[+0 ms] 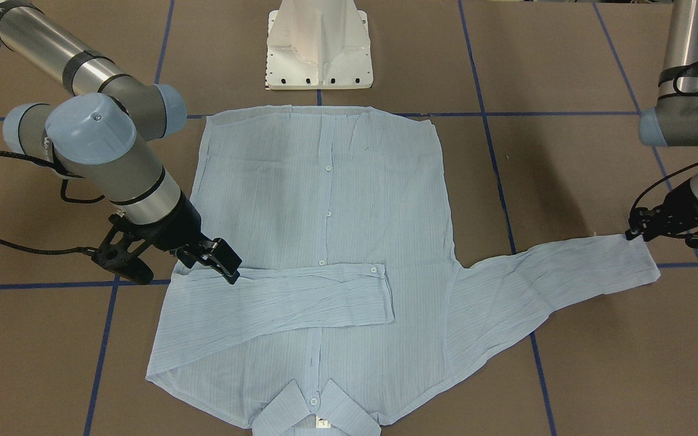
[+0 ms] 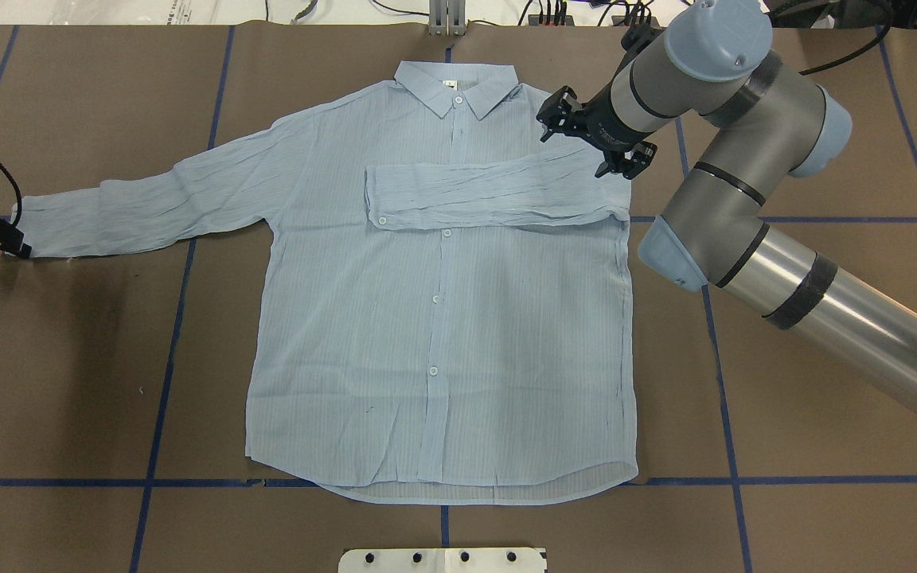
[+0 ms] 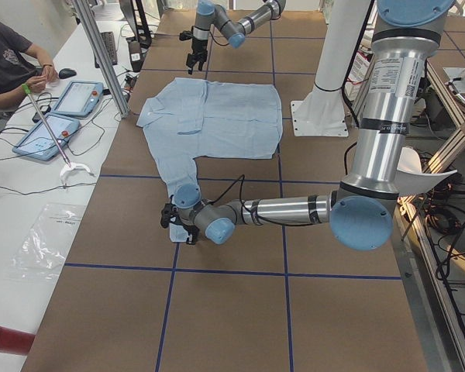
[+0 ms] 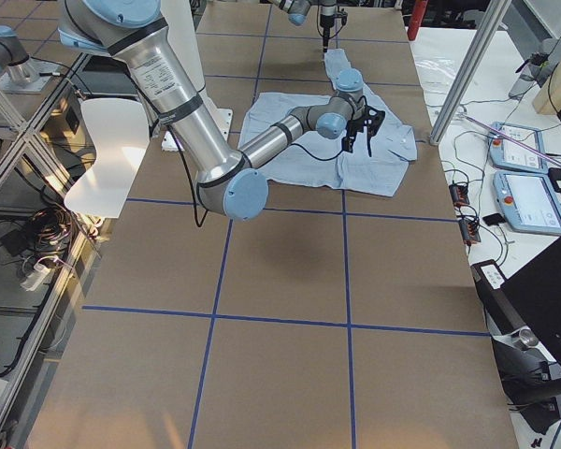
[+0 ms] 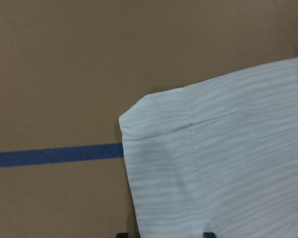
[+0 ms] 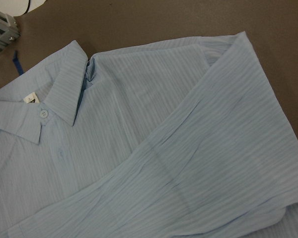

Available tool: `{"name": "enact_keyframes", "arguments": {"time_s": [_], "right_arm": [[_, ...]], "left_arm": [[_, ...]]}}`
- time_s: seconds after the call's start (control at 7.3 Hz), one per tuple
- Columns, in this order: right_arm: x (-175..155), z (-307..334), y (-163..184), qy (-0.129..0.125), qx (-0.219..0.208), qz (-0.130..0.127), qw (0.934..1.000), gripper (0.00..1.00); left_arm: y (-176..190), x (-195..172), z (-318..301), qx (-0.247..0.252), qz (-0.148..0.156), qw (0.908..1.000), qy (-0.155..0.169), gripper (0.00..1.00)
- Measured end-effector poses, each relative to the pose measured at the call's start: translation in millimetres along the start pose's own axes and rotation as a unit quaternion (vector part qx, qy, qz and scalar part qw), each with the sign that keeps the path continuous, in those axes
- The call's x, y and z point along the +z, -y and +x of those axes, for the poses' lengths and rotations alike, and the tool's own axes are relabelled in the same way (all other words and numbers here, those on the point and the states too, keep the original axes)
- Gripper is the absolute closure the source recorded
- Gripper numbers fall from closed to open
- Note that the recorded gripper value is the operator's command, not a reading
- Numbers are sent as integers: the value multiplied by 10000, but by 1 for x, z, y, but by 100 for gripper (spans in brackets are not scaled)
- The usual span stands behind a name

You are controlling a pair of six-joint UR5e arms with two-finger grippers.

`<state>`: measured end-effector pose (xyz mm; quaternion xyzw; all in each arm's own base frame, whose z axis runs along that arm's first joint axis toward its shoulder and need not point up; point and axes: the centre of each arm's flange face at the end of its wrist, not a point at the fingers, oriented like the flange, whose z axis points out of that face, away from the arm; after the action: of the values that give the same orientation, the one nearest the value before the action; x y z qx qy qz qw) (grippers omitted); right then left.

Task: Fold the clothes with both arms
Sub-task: 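Release the sleeve, raise right gripper while left gripper reaches other cuff, then grasp the other sleeve cuff with the left gripper and fold it across the shirt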

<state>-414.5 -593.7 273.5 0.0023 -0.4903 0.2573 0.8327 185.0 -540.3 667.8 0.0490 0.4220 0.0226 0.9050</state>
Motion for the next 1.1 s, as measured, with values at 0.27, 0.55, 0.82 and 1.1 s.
{"name": "enact_keyframes", "arguments": {"time_s": [0.27,0.55,0.82,1.1], "right_arm": [[1,2,0,-10,4,1,10000,1],[1,12,1,-37,10,-1,10000,1],[4,36,7,-140,-192,25,9997,1],[8,70,19,-306,-591,31,9978,1]], "left_arm": [[3,-7,11,-23,64,9999,-88,100],[12,-37,60,-196,69,9978,-628,100],[41,-74,146,-537,209,9917,-1150,100],[56,-86,286,-875,392,9834,-1540,100]]}}
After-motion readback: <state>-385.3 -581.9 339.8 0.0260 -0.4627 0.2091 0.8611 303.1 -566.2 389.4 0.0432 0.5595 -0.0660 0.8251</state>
